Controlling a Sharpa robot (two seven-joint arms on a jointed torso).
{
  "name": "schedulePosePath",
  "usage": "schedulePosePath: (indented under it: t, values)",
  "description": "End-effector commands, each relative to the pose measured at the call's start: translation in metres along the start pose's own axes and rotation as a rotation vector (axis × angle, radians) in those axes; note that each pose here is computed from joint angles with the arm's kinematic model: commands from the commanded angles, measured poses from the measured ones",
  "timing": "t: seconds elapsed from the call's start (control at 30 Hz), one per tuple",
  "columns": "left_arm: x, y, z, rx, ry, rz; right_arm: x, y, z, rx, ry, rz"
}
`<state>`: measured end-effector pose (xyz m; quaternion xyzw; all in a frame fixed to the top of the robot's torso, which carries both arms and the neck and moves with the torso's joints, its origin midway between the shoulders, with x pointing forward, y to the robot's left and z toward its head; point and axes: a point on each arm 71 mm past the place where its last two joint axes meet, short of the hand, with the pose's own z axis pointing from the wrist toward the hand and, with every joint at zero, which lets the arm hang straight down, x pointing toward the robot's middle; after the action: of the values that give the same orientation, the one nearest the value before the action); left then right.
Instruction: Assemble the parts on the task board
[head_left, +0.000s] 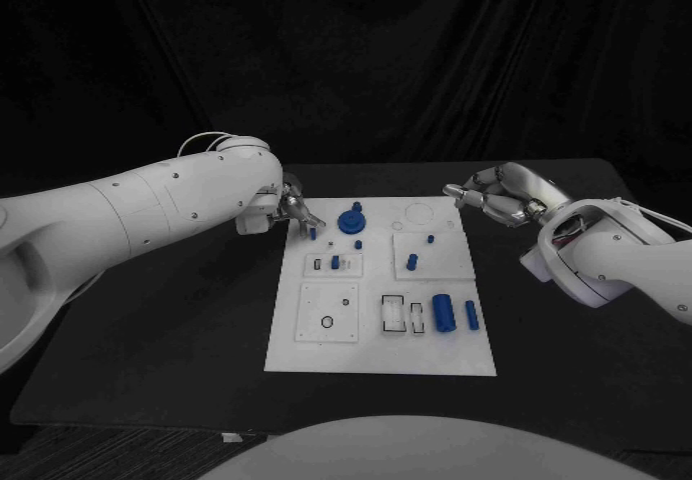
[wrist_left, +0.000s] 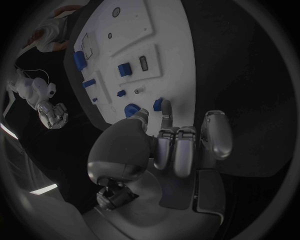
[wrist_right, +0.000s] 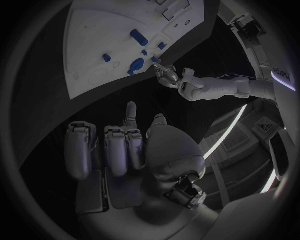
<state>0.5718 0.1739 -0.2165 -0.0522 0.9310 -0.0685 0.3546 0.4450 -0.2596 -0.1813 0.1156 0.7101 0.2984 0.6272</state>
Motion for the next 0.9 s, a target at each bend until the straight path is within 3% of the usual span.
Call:
schedulePosePath:
  t: [0.03,0.9]
  values:
    - [0.003,-0.0018,0.0011,0.018,0.026,0.011,0.0013,0.0,-0.0006,0.005,0.005,-0.001]
    - [0.0045,-0.0042,0.0036,0.036,0.028,0.009,0.0016,-0.0007,-0.0009,0.006,0.006,-0.001]
